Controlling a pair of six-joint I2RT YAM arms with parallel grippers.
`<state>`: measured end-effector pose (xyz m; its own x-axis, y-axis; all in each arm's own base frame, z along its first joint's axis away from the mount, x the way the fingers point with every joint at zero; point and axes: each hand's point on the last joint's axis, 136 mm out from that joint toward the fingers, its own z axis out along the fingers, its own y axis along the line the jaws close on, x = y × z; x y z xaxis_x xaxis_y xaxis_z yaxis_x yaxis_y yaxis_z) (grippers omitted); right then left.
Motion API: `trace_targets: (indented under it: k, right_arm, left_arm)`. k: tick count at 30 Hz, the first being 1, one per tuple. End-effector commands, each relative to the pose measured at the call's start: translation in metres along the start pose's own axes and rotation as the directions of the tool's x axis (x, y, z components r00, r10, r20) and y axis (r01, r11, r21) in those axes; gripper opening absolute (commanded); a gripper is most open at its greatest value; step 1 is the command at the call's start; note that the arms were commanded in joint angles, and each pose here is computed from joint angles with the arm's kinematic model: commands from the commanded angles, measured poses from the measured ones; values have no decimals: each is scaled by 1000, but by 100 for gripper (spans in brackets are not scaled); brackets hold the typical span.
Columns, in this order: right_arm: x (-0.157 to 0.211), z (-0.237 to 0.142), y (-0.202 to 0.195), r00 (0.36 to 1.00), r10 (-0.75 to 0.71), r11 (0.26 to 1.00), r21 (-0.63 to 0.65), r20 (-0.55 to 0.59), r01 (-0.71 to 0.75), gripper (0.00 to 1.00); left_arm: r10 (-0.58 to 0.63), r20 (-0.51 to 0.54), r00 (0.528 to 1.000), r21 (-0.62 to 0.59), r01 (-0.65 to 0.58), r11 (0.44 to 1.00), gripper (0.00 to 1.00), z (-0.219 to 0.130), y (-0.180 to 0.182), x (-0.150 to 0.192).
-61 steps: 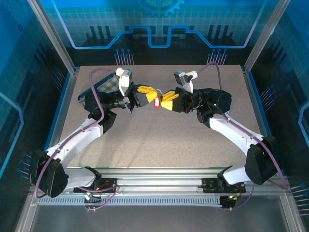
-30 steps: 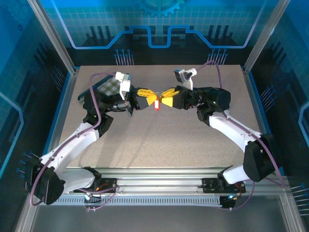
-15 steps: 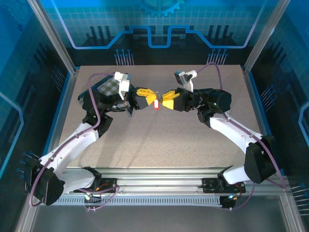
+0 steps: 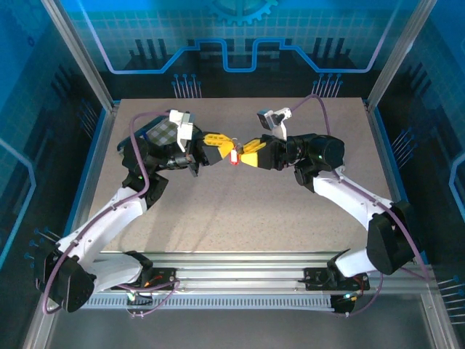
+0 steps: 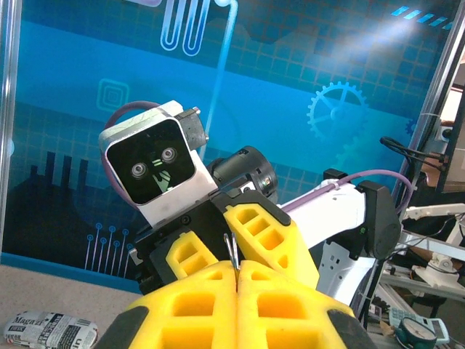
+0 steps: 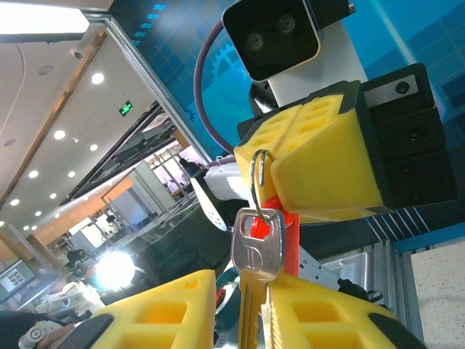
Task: Remove the keys from the keyring
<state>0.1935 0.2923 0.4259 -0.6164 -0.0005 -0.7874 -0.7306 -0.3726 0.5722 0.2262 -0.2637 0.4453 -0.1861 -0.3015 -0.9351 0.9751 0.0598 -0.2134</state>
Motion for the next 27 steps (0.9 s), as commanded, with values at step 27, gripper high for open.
trace_targets:
  k: [27]
  right_arm:
    - [9, -29, -28, 970, -220, 872, 426, -102, 242, 0]
  left_arm:
    - [367, -182, 912, -235, -403, 885, 0, -16, -14, 13]
